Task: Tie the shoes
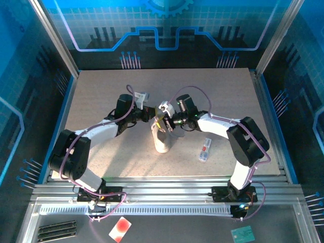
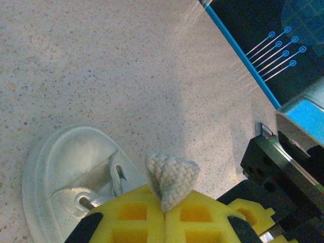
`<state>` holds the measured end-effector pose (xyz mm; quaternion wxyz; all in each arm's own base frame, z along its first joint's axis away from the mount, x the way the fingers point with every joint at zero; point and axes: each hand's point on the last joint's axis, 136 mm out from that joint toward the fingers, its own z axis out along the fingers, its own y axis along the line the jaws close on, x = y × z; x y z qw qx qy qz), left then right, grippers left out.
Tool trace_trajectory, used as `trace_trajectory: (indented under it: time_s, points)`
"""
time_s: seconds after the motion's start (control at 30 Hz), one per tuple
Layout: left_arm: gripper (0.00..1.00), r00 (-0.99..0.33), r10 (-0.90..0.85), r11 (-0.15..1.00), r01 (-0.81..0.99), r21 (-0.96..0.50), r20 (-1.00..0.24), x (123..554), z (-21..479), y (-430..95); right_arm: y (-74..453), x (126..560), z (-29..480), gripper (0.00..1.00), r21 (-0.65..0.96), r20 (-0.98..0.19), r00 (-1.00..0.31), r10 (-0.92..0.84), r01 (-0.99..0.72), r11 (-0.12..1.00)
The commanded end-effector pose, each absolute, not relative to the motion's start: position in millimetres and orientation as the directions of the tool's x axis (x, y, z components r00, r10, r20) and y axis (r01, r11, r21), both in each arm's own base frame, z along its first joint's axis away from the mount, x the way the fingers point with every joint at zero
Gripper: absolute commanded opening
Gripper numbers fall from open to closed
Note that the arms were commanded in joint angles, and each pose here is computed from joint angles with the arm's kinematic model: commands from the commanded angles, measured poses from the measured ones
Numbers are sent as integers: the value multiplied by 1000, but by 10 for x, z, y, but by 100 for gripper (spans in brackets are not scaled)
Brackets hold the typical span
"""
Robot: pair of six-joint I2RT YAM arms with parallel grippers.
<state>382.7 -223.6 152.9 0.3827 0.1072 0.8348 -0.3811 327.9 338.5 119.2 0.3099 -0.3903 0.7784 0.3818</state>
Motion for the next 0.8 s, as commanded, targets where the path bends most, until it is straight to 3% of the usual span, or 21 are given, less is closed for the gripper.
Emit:
trace_trajectory:
  time_s: [0.0,0.37,0.77]
  points:
    - [0,-691,-121,682,464,-565,-713,3797,1715,-2228,3341,3178,1217,4,295,-787,-466,-404,-860,417]
    - [0,-679,-104,687,479,-546,-727,3833,1801,-2235,3375,2772,1036,0,320,-733,-461,-500,-883,345]
    - [0,-665,-64,678,518,-522,-744,3737,1759,-2237,3381,3051,1140,7,316,-730,-509,-456,-843,435]
